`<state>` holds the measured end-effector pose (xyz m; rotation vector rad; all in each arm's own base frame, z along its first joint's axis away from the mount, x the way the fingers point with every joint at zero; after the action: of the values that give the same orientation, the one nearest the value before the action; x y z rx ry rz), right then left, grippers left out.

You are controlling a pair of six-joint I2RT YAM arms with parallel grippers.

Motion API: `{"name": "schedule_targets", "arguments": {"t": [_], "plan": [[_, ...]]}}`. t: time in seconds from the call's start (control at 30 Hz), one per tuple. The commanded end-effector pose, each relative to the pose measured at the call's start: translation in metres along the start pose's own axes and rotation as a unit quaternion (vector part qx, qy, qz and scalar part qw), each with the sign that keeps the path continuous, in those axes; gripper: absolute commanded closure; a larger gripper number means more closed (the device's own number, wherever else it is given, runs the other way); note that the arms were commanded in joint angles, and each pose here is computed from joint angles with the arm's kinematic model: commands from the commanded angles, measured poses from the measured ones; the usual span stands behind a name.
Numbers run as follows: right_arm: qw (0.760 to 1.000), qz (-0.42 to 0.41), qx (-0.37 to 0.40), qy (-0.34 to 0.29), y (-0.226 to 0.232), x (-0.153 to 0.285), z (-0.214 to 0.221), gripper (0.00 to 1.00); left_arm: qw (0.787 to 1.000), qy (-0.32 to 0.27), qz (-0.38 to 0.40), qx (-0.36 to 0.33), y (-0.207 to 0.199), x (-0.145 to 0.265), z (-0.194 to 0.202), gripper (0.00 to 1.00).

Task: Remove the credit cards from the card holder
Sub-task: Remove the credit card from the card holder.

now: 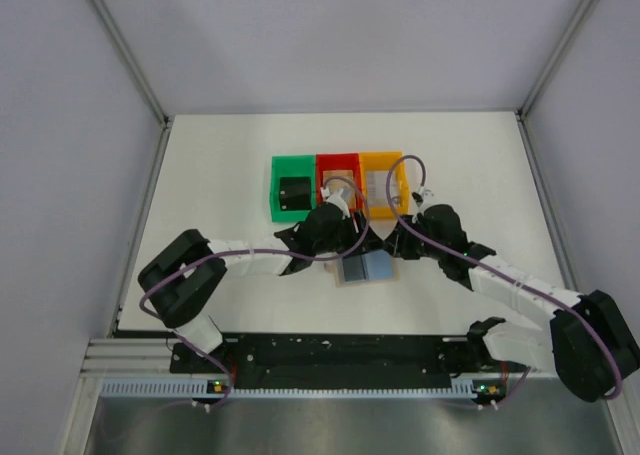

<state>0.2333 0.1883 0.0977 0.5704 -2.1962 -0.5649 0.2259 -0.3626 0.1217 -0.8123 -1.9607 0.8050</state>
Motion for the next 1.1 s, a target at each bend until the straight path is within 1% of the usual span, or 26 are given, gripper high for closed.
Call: {"name": "schedule_targets", "arguments": {"t": [0.0,0.1,0.13,0.17,0.23,0.3,0.4,0.5,0.57,0.67,0.73,0.77,0.93,1.07], "plan": [[0.997,0.070,0.002,-0.040,-0.025,0.014,-0.001,0.65,0.999,0.003,0.031,-0.024,-0.027,-0.018,-0.006,0.45],[0.996,0.069,0.002,-0.050,-0.025,0.019,-0.001,0.63,0.999,0.017,0.032,-0.025,-0.029,-0.030,-0.001,0.46],[0.997,0.067,0.006,-0.049,-0.024,0.020,-0.001,0.61,0.999,0.011,0.031,-0.025,-0.028,-0.030,-0.003,0.46],[0.997,0.058,0.012,-0.041,-0.022,0.020,0.000,0.58,0.999,-0.003,0.028,-0.025,-0.029,-0.025,-0.007,0.46],[0.999,0.041,0.023,-0.025,-0.018,0.018,0.004,0.56,0.998,-0.040,0.008,-0.042,-0.025,-0.010,-0.017,0.44],[0.999,0.019,0.027,-0.015,-0.012,0.015,0.007,0.54,0.995,-0.078,-0.035,-0.058,-0.016,0.007,-0.030,0.41],[1.000,0.005,0.030,-0.002,-0.007,0.006,0.006,0.54,0.992,-0.074,-0.078,-0.063,0.005,0.021,-0.027,0.39],[0.999,0.017,0.026,0.018,-0.011,-0.004,0.007,0.54,0.991,-0.059,-0.100,-0.059,0.027,0.025,-0.012,0.39],[0.999,0.018,0.025,0.024,-0.012,-0.009,0.008,0.54,0.992,-0.040,-0.110,-0.052,0.041,0.025,0.001,0.39],[0.999,0.004,0.025,0.032,-0.008,-0.012,0.010,0.59,0.991,-0.010,-0.127,-0.049,0.058,0.023,0.017,0.42],[0.999,0.008,0.024,0.041,-0.011,-0.013,0.014,0.62,0.989,0.005,-0.139,-0.050,0.067,0.023,0.024,0.44],[0.999,0.013,0.022,0.048,-0.013,-0.014,0.016,0.63,0.988,0.011,-0.147,-0.049,0.073,0.024,0.027,0.46],[0.996,0.010,0.016,0.089,-0.012,-0.020,0.035,0.70,0.982,0.027,-0.179,-0.045,0.096,0.037,0.036,0.48],[0.993,0.005,0.023,0.112,0.002,-0.024,0.050,0.80,0.977,0.029,-0.210,-0.040,0.119,0.056,0.037,0.48]]}}
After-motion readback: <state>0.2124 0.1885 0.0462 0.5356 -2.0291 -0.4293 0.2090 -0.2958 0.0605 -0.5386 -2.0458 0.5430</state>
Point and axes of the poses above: each gripper's point midway between its finger pads, its own x axis back along the fingers, its own y axis along the line the jaws close on, z = x × y, the point moved 3 cm from there along x, back along the fingers, and after that the axes turned 3 degrees about -x, right-handed, at the moved point
